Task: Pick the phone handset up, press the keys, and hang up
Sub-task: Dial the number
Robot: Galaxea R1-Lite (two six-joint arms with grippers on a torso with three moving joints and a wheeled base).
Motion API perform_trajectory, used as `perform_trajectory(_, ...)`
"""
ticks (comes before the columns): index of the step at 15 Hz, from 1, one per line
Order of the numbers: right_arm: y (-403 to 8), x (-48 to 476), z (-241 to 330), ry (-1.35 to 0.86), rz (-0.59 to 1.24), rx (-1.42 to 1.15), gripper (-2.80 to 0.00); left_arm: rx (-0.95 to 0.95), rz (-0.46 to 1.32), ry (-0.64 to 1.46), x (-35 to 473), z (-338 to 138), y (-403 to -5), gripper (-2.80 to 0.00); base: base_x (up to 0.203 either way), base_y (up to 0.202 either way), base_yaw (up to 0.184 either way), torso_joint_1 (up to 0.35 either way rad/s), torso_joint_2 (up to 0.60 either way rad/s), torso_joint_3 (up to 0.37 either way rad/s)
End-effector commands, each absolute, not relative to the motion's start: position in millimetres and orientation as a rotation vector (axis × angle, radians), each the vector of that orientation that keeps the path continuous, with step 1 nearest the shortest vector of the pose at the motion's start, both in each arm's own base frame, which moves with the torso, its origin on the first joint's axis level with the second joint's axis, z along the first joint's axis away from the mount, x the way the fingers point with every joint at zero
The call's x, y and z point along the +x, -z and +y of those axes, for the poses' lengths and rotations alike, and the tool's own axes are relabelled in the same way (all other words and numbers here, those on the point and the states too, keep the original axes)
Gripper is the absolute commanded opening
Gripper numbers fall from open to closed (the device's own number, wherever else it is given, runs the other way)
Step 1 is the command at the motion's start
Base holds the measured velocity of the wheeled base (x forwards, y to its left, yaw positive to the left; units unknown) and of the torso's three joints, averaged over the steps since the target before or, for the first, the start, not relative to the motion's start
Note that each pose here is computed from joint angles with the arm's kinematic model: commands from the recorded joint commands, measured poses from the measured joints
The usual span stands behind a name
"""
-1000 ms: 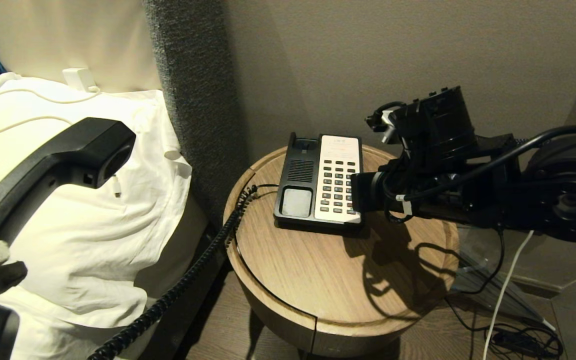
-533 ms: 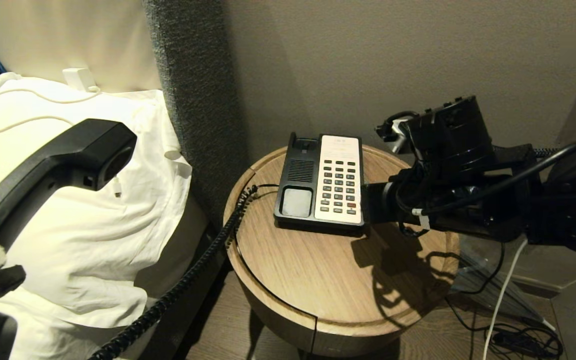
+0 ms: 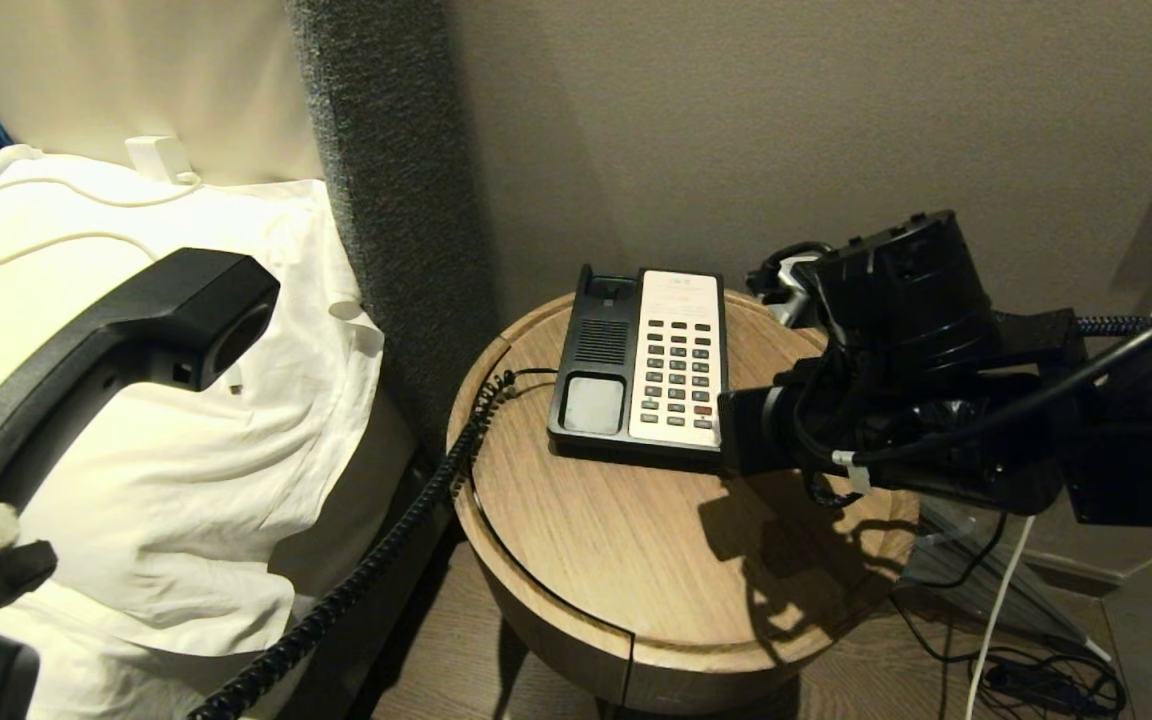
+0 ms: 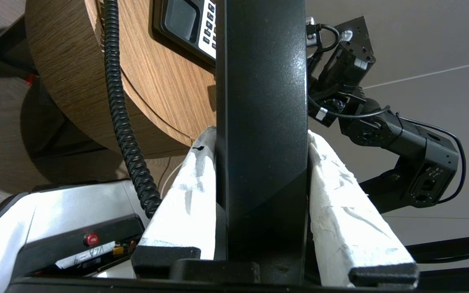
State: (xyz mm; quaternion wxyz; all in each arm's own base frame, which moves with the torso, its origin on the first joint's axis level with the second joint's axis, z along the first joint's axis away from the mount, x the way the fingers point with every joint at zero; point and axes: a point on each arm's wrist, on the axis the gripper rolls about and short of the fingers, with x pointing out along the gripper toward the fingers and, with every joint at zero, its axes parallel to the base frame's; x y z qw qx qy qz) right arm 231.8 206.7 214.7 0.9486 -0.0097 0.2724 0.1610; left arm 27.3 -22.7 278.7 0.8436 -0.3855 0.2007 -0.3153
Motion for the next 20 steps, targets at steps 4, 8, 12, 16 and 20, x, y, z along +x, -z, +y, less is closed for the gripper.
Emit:
perform_trajectory(4, -212.7, 232.5, 210.7, -0.332, 0.558, -0.024, -2.8, -0.818, 0.431, 0.671, 26.4, -22.4, -277.2, -2.8, 0.0, 0.0, 0.0, 0.0, 0.0, 0.0)
perform_trajectory(8, -209.6, 235.3, 213.8, -0.332, 0.564, -0.03, -2.8, -0.818, 0.431, 0.67, 26.5, -22.4, -277.2, -2.8, 0.0, 0.0, 0.0, 0.0, 0.0, 0.0)
perform_trajectory(12, -209.3, 235.1, 214.9, -0.333, 0.563, -0.031, -2.8, -0.818, 0.429, 0.67, 26.1, -22.1, -277.2, -2.8, 0.0, 0.0, 0.0, 0.0, 0.0, 0.0)
perform_trajectory(16, -203.0, 236.1, 215.9, -0.331, 0.579, -0.043, -2.8, -0.818, 0.432, 0.671, 26.2, -22.3, -276.8, -2.8, 0.0, 0.0, 0.0, 0.0, 0.0, 0.0)
perform_trajectory(20, -199.6, 236.7, 216.4, -0.33, 0.586, -0.051, -2.8, -0.818, 0.431, 0.67, 26.0, -22.1, -276.5, -2.8, 0.0, 0.0, 0.0, 0.0, 0.0, 0.0)
